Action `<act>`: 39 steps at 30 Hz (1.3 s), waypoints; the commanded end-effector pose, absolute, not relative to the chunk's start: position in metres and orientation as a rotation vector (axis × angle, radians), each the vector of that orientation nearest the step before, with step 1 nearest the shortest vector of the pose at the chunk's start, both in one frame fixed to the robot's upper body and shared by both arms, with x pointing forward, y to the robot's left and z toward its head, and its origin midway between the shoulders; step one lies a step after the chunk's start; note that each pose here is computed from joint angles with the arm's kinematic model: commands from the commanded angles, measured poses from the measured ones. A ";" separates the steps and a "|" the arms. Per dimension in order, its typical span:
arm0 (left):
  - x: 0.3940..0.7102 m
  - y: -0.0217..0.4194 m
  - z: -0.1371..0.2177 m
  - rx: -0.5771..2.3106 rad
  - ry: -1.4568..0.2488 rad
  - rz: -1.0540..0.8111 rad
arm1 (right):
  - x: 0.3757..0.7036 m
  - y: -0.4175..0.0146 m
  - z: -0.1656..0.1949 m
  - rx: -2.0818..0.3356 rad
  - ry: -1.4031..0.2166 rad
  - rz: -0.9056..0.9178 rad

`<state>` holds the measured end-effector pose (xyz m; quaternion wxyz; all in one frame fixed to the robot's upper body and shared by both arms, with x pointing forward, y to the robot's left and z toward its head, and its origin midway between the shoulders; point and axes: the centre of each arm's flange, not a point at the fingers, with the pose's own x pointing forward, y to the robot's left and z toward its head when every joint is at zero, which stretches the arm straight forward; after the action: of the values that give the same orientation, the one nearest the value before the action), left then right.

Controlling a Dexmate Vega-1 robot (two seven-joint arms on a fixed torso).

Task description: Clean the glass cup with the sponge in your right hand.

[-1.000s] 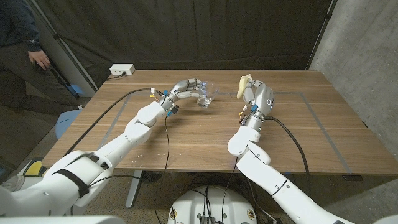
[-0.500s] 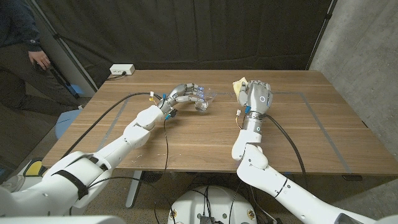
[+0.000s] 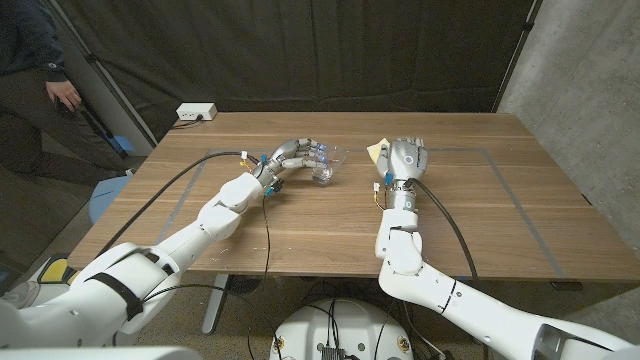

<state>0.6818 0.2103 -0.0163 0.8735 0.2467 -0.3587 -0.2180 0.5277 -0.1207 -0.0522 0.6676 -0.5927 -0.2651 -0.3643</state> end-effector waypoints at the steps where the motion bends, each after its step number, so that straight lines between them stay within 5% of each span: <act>1: 0.684 0.214 -0.029 0.561 -0.747 -0.431 | 0.535 -0.118 -0.056 -1.411 -0.550 -0.817; 26: 0.673 0.231 -0.056 0.593 -0.744 -0.371 | 0.535 -0.113 -0.047 -1.429 -0.607 -0.800; 39: 0.671 0.233 -0.059 0.591 -0.702 -0.412 | 0.558 -0.109 -0.040 -1.631 -0.360 -0.548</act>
<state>0.6779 0.2298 -0.0563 0.8773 0.2814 -0.3432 -0.1827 0.5335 -0.1063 -0.0364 0.6283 -0.6411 -0.2806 -0.3399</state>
